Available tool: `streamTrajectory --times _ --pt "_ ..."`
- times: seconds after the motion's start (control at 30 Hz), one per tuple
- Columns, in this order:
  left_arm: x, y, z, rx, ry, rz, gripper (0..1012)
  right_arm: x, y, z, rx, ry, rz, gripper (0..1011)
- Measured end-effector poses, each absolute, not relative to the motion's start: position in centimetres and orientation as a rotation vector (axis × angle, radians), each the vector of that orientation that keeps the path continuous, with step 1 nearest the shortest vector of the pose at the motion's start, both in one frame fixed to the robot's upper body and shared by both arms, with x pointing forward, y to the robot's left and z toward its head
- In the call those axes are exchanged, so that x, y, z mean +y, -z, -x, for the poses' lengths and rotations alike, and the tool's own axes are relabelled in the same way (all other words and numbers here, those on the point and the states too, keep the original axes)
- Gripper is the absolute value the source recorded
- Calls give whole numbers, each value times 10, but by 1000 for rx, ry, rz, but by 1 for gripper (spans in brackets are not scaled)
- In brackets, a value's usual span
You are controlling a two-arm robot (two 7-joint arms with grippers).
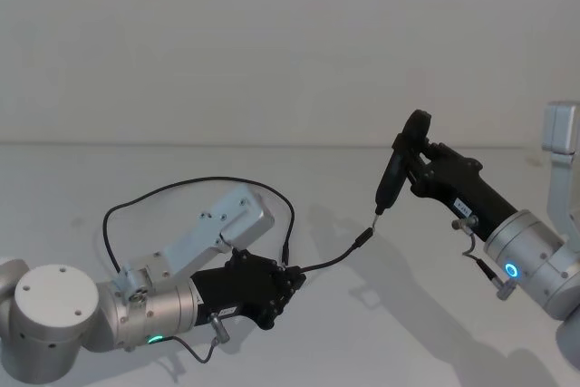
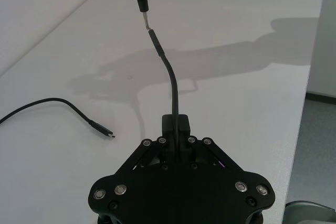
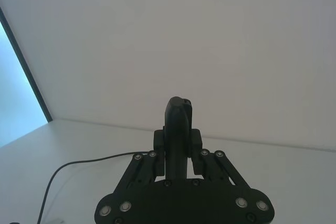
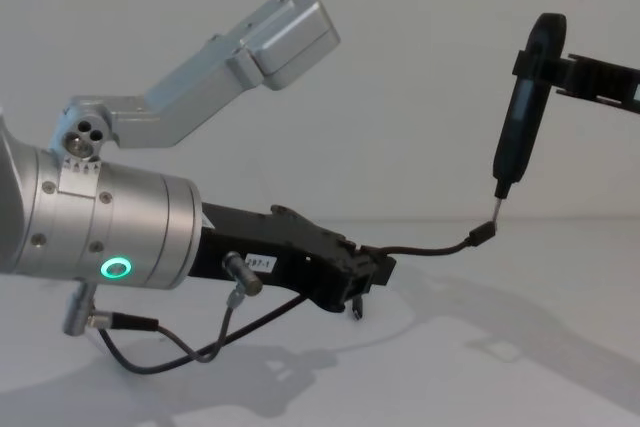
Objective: Pick up the data cable with the one hand.
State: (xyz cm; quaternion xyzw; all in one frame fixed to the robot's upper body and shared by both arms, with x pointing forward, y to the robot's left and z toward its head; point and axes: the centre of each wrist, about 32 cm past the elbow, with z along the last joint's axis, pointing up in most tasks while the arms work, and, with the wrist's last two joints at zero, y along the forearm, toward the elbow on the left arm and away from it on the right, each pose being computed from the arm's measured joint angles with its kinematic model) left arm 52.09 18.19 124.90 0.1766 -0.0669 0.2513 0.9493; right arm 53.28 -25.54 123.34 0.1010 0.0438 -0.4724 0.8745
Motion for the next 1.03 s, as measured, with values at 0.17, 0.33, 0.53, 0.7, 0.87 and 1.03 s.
streamTrajectory --times 0.17,0.33,0.53,0.7,0.87,1.03 --pt "182 -1249 -521 -136 -511 -359 39 -255 -1233 -533 92 984 -208 279" --pt "182 -1249 -521 -136 -511 -359 39 -255 -1233 -533 93 985 -206 279" --pt "182 -1249 -521 -136 -511 -359 39 -255 -1233 -532 93 985 -205 279" --pt "182 -1249 -521 -136 -511 -359 39 -255 -1233 -532 93 985 -205 279" --pt "182 -1249 -521 -136 -511 -359 39 -255 -1233 -532 93 986 -205 279" --pt "182 -1249 -521 -136 -511 -359 39 -254 -1233 -532 93 986 -205 279"
